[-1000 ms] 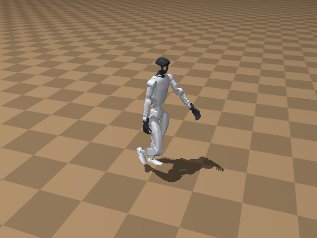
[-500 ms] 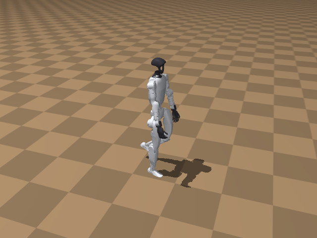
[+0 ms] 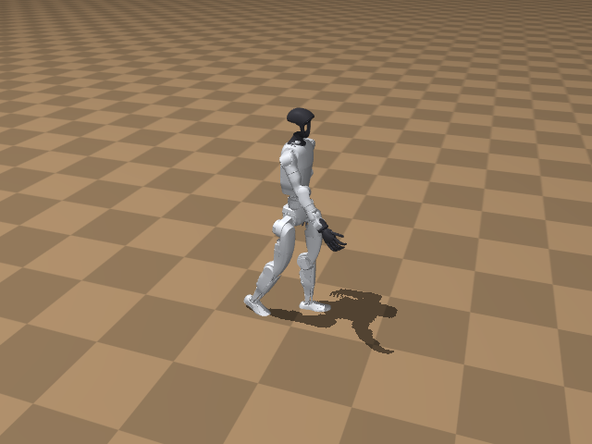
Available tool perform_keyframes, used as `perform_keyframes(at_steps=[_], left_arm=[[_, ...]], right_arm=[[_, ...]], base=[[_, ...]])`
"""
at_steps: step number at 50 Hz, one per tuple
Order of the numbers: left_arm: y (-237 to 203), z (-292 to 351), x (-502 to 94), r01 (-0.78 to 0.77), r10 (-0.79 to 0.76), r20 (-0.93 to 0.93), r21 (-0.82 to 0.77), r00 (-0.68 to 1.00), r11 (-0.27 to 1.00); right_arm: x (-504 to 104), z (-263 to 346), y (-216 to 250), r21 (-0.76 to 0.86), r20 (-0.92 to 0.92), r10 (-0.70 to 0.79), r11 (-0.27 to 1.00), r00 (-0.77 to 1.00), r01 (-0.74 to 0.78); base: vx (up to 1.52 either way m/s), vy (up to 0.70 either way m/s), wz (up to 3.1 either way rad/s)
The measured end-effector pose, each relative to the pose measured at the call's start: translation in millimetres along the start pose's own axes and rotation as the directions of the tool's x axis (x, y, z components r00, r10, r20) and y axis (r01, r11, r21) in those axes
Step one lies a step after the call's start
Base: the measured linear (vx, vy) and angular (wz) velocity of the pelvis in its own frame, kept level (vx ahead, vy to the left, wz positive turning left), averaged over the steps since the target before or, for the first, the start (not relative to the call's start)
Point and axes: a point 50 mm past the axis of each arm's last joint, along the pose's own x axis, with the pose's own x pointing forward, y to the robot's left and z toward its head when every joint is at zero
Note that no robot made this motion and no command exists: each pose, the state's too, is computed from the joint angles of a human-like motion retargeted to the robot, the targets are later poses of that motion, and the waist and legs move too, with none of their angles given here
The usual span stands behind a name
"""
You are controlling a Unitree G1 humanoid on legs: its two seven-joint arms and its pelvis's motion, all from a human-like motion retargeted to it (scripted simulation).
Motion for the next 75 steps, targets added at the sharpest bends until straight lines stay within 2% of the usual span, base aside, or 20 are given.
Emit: perform_keyframes(at_steps=[4,8,13,17,23,27,31,33,36,38,43,47,50,54,57,60,63,67,71,75], left_arm=[[-15.7,107.7,9.5,0.024,-0.057,0.214,0.154,0.975,0.988],[-32.2,236.9,-16.3,-0.042,-0.086,0.464,0.258,0.881,0.965],[-53.4,360.5,-88.7,-0.167,-0.122,0.714,0.321,0.690,0.932],[-66.5,415.4,-144.9,-0.233,-0.135,0.836,0.298,0.532,0.926],[-84.1,435.1,-172.5,-0.204,-0.218,0.870,0.334,0.441,0.920],[-88.6,411.2,-141.2,-0.103,-0.246,0.830,0.339,0.500,0.935],[-77.1,351.0,-80.6,-0.042,-0.220,0.708,0.332,0.671,0.942],[-62.0,300.0,-45.3,-0.035,-0.196,0.589,0.356,0.784,0.934],[-30.5,197.3,-3.9,0.037,-0.160,0.300,0.377,0.940,0.925],[-13.1,125.4,7.1,0.103,-0.148,0.119,0.323,0.982,0.941],[16.2,-22.2,-10.0,0.135,-0.112,-0.166,0.137,0.980,0.981],[23.1,-107.0,-44.0,0.158,-0.130,-0.346,0.055,0.929,0.986],[21.6,-146.3,-66.3,0.172,-0.145,-0.444,0.020,0.884,0.985],[18.2,-150.8,-67.9,0.167,-0.149,-0.465,-0.002,0.873,0.986],[18.6,-119.1,-47.6,0.116,-0.087,-0.378,0.055,0.922,0.992],[16.1,-64.2,-21.9,0.021,0.004,-0.179,0.139,0.984,0.990],[4.3,3.4,-0.5,-0.002,0.004,-0.014,0.129,1.000,0.992],[-19.6,117.9,9.3,0.019,-0.079,0.214,0.272,0.974,0.962],[-41.0,256.3,-23.3,-0.088,-0.102,0.493,0.348,0.864,0.934],[-60.2,358.5,-86.2,-0.209,-0.125,0.707,0.366,0.696,0.907]], right_arm=[[-41.0,-105.3,-22.8,-0.040,-0.308,0.020,0.999,0.951,-0.034],[-103.1,-189.4,-47.1,-0.047,-0.598,-0.004,0.998,0.801,-0.030],[-174.4,-247.2,-71.5,0.030,-0.759,-0.020,0.997,0.651,0.065],[-212.3,-268.7,-79.9,0.078,-0.801,-0.005,0.990,0.598,0.113],[-229.7,-277.5,-77.5,0.082,-0.842,0.057,0.996,0.537,0.022],[-204.9,-264.0,-80.4,0.027,-0.835,0.007,0.999,0.550,0.027],[-153.8,-231.1,-73.6,-0.005,-0.775,-0.046,0.998,0.630,0.066],[-121.3,-205.1,-62.9,0.024,-0.697,-0.049,0.996,0.716,0.091],[-75.2,-157.4,-40.0,0.071,-0.563,-0.013,0.995,0.826,0.064],[-47.2,-117.9,-29.5,0.078,-0.448,-0.013,0.995,0.894,0.054],[-0.6,-10.7,-10.5,0.112,-0.123,-0.022,0.993,0.992,0.036],[12.2,59.9,0.2,0.125,0.079,-0.027,0.992,0.997,0.017],[13.9,95.3,6.9,0.125,0.177,-0.022,0.992,0.984,0.000],[13.6,110.9,14.0,0.094,0.214,0.010,0.995,0.977,-0.030],[13.4,99.9,15.2,0.077,0.193,0.017,0.996,0.981,-0.032],[10.5,69.0,11.9,0.108,0.167,-0.014,0.994,0.986,-0.005],[0.8,2.4,1.7,-0.033,-0.018,0.000,0.999,1.000,0.000],[-39.0,-102.1,-18.2,-0.155,-0.326,0.065,0.981,0.943,-0.121],[-95.9,-181.9,-44.4,-0.173,-0.600,0.047,0.967,0.798,-0.187],[-155.2,-233.5,-70.7,-0.093,-0.749,0.004,0.989,0.663,-0.112]], base=[[0.47,0.18,1.11],[0.44,0.10,0.89],[0.45,0.06,0.87],[0.45,0.01,0.70],[0.45,-0.05,0.32],[0.53,-0.09,0.25],[0.58,-0.14,-0.45],[0.58,-0.17,-1.34],[0.50,-0.16,-1.03],[0.39,-0.07,-0.04],[0.48,0.00,-0.55],[0.48,0.04,-0.62],[0.47,0.09,-0.38],[0.48,0.13,-0.23],[0.59,0.19,-0.69],[0.62,0.26,-0.40],[0.56,0.27,0.68],[0.47,0.23,1.30],[0.43,0.12,1.17],[0.44,0.07,1.10]])
